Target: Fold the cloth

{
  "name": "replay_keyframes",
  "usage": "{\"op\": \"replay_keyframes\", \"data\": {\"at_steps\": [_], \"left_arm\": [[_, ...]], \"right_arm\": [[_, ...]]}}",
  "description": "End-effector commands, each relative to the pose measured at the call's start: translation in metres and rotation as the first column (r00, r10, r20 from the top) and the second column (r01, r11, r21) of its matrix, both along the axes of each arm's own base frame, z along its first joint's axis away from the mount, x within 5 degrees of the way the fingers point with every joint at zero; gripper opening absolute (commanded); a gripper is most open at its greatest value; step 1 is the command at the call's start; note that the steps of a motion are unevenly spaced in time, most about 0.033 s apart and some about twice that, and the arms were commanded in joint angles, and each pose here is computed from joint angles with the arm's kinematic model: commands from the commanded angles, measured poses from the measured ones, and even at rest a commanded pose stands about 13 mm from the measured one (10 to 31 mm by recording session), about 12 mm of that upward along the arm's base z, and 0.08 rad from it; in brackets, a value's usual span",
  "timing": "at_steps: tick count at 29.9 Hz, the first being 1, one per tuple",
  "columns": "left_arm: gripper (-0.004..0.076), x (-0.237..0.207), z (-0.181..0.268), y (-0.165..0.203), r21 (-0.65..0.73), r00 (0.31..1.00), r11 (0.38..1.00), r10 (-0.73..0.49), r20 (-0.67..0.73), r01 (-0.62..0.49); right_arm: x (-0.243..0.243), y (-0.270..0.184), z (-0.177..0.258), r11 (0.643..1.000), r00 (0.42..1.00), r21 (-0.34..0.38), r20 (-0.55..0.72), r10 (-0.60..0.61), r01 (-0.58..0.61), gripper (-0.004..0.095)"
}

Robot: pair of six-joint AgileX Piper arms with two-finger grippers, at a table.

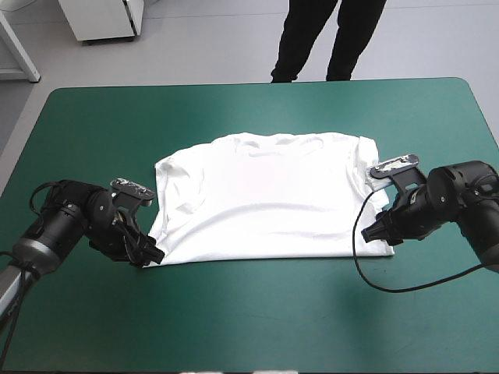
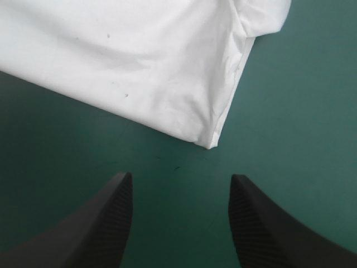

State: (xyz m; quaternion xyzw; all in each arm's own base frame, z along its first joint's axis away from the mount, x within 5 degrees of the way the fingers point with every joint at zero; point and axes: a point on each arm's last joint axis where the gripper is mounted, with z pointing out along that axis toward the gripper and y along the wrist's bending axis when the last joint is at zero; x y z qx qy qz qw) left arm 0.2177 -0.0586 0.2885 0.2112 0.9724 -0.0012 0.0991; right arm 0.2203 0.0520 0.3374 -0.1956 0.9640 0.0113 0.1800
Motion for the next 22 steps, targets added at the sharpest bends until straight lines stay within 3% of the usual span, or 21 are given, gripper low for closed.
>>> {"op": "replay_keyframes", "data": {"at_steps": [1, 8, 16, 22], "left_arm": [[0.0485, 0.013, -0.001, -0.002, 0.0, 0.999, 1.0, 0.002, 0.053, -0.002], [0.0485, 0.038, -0.031, -0.003, 0.02, 1.0, 1.0, 0.012, -0.007, -0.012], [0.0485, 0.058, -0.06, 0.0, -0.091, 0.996, 0.995, 0.041, -0.085, -0.049], [0.0479, 0.064, -0.078, -0.004, -0.102, 0.989, 0.993, 0.044, -0.142, -0.059]], "right_arm": [[-0.001, -0.002, 0.012, 1.0, 0.996, 0.003, 0.089, -0.005, 0.005, 0.0506], [0.0, -0.004, 0.012, 1.0, 0.995, -0.025, 0.103, -0.012, 0.015, 0.0506], [0.003, -0.008, 0.013, 0.998, 0.99, -0.053, 0.133, -0.039, 0.046, 0.0506], [0.005, -0.012, 0.008, 0.992, 0.99, -0.093, 0.121, -0.071, 0.082, 0.0506]]}}
